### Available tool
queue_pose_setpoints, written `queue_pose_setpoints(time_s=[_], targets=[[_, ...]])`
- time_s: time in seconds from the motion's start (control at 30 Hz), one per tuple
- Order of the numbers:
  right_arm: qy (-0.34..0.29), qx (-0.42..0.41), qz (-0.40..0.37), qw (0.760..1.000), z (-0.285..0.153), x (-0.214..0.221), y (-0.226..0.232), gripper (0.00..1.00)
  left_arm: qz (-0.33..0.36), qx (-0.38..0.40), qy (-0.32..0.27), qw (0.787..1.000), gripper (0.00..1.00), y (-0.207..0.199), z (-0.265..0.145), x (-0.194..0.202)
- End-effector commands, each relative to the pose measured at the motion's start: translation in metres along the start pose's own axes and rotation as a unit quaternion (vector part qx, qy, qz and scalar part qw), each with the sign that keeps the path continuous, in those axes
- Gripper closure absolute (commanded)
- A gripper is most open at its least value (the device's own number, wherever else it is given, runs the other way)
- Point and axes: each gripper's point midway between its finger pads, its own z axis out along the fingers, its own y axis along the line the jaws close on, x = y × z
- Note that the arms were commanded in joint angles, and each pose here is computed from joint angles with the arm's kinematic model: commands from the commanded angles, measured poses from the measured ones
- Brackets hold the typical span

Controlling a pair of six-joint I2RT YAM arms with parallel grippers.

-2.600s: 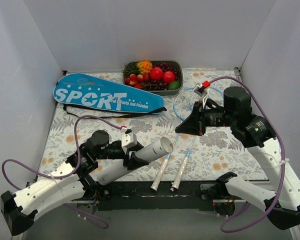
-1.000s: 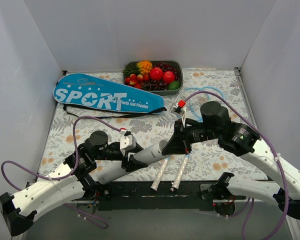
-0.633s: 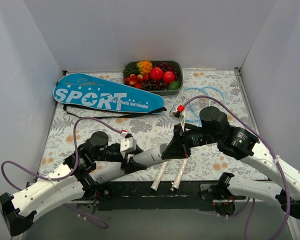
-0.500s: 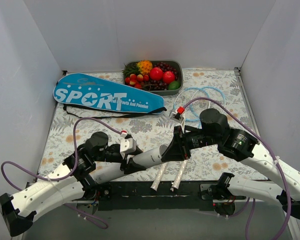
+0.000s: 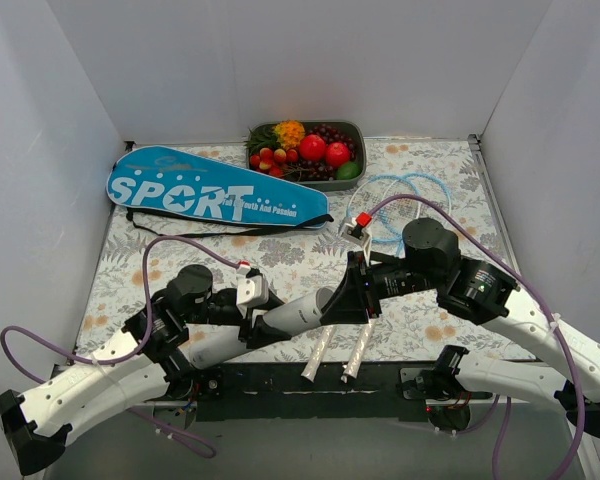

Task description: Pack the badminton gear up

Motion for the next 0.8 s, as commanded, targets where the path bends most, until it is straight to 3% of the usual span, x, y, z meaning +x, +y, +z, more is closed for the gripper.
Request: queue_pose_setpoints(time_s=[0.0,0.77], targets=[[0.002,0.018,-0.001,1.0,0.005,-0.001,-0.006,0.64,0.048,-0.016,-0.084,0.995,0.91,0.003,-0.005,-0.058],[-0.087,0.115,-0.027,0.989,-0.023,-0.047,-0.009,0.59,0.05,-0.012,-0.089,0.995,0.91,-0.003,-0.011,-0.057]])
